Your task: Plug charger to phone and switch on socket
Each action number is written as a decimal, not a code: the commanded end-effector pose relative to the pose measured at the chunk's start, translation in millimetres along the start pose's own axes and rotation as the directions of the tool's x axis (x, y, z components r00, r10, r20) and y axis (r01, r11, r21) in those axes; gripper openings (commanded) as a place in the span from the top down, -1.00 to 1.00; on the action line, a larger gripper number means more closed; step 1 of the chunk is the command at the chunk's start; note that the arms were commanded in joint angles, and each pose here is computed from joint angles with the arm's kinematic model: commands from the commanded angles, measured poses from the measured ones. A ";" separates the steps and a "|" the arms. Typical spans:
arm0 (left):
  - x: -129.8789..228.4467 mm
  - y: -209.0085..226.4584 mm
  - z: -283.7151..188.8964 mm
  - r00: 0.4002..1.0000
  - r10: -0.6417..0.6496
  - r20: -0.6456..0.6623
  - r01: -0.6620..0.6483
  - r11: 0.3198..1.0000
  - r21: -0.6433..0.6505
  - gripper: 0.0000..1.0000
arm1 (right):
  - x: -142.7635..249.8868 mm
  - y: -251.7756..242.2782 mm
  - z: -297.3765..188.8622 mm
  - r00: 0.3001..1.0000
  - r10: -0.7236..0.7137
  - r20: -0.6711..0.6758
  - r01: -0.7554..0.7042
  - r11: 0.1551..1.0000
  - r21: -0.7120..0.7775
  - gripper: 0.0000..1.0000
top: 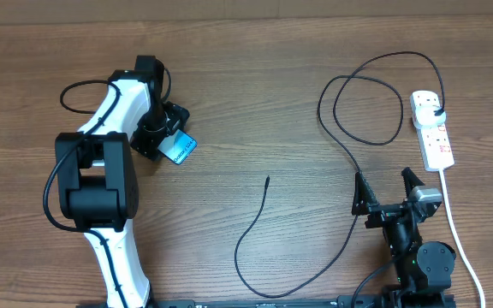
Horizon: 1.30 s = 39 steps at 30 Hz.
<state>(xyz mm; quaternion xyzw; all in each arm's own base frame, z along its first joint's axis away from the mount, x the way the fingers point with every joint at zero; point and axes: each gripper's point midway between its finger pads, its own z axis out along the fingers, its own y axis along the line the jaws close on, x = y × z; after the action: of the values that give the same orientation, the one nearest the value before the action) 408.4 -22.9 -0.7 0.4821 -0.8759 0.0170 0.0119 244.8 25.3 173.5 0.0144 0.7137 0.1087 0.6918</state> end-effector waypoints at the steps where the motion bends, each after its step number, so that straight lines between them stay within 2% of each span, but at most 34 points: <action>1: -7.4 11.0 21.1 1.000 0.007 0.027 -0.006 0.999 -0.051 -0.99 | 2.3 -0.6 0.2 1.000 -0.001 0.002 0.001 1.000 0.003 -1.00; 28: -22.2 13.9 20.6 0.999 -0.020 0.038 0.021 0.999 -0.032 -0.99 | 2.3 -0.6 0.2 1.000 -0.001 0.002 0.001 1.000 0.003 -1.00; 39: -14.5 25.4 20.1 1.000 -0.021 0.009 0.022 0.997 -0.080 -1.00 | 2.3 -0.6 0.2 1.000 -0.001 0.002 0.001 1.000 0.003 -1.00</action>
<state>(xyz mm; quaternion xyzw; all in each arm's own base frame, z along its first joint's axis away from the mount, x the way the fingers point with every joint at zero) 413.2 -4.8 0.0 0.4927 -0.8702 0.0054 -0.0057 244.8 25.4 173.5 0.0142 0.7137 0.1090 0.6918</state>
